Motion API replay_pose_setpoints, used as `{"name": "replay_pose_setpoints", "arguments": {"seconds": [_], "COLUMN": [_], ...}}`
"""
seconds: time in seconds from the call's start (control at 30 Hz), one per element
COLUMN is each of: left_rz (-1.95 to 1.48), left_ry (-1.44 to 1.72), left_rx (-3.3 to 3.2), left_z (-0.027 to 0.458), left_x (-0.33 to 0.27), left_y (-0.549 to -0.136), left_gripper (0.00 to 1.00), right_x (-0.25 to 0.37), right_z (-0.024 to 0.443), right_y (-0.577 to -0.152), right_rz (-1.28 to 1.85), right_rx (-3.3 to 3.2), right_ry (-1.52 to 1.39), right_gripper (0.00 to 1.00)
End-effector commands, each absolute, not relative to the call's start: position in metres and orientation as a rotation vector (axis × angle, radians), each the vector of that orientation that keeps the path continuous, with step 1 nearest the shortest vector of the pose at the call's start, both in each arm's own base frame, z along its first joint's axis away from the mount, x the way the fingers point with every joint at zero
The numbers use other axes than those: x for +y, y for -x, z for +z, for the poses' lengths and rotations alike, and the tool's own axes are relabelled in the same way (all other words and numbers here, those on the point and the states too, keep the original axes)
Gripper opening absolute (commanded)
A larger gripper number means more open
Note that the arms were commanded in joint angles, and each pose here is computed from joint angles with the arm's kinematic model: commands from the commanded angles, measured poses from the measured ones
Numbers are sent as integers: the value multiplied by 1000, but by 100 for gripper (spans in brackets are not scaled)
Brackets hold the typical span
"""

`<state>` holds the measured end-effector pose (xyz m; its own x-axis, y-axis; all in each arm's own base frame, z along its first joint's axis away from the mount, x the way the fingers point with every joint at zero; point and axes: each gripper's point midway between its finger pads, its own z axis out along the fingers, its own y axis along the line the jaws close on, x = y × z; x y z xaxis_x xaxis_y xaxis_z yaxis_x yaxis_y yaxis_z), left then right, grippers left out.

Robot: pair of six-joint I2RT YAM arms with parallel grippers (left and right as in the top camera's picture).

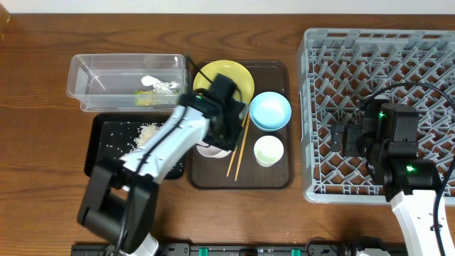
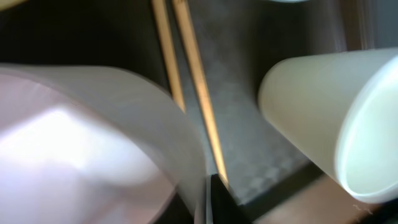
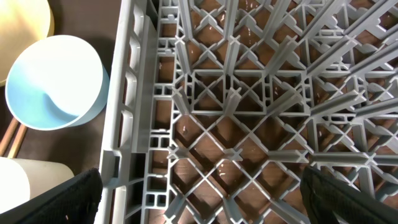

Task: Sort waste into correct bins and load items into the dishwasher rack
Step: 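Return the emptied white bowl onto the brown tray, then grasp the white cup with the left gripper and lift it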

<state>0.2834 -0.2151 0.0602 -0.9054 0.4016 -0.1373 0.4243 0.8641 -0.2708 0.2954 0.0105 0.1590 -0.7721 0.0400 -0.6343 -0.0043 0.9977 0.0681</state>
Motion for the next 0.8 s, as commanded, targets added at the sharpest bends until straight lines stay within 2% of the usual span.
{"name": "replay_pose_setpoints", "arguments": {"seconds": [0.0,0.03,0.17,0.2,0.3,0.5,0.77], "left_rz": [-240,-232,-242,-247,-285,-442,-478], "left_ry": [-603,-609,-606,-603,-597,-612,-687], "left_rx": [2974,2971,2952,2944,2883,2763,2802], "left_z": [47,46,51,55,78,117,97], "left_x": [-202,-203,-205,-206,-211,-230,-251], "left_y": [-292,-292,-296,-297,-304,-307,-287], "left_gripper": [16,17,40,49,61,65,65], "right_x": [15,15,15,15,15,15,15], "right_z": [167,167,167,167,167,167,167], "right_y": [-298,-298,-298,-298,-298,-298,-297], "right_rz": [96,96,96,96,97,97,97], "right_rx": [2431,2431,2432,2433,2436,2436,2436], "right_ry": [-14,-14,-14,-14,-14,-14,-14], "right_gripper": [99,99,99,99,99,99,99]}}
